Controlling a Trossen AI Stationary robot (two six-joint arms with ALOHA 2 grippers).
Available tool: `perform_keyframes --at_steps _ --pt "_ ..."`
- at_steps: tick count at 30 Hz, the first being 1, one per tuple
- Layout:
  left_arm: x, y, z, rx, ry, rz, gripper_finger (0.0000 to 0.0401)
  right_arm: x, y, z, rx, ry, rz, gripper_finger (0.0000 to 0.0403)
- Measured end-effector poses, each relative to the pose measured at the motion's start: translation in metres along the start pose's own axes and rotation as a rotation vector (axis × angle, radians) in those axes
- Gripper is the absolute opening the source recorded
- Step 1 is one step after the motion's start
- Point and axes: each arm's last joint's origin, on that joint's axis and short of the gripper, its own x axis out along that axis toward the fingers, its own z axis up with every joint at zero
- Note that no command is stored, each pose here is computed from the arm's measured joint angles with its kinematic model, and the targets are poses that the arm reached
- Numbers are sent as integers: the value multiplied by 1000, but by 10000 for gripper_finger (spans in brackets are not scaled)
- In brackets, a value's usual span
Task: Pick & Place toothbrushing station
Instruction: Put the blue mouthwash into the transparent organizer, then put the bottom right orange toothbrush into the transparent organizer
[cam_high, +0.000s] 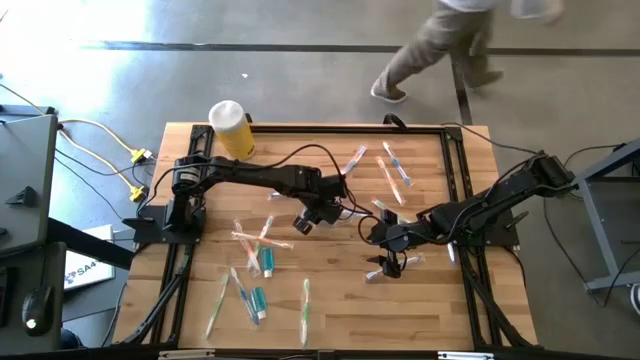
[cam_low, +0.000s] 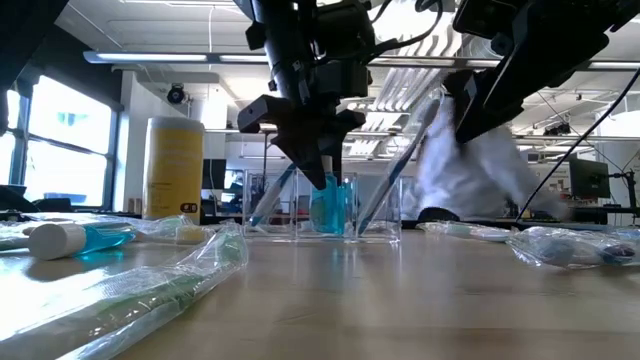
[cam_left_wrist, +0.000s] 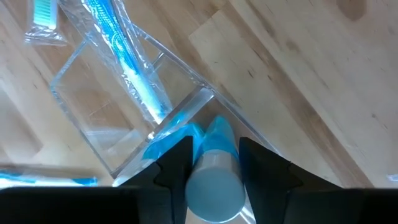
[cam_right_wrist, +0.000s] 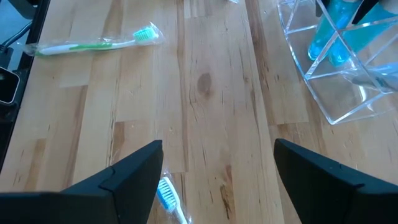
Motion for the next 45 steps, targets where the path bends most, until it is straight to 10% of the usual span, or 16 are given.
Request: perform_keyframes --at_steps 45 --pt "-32 12 7 -25 140 91 129 0 1 0 -19 9 21 298"
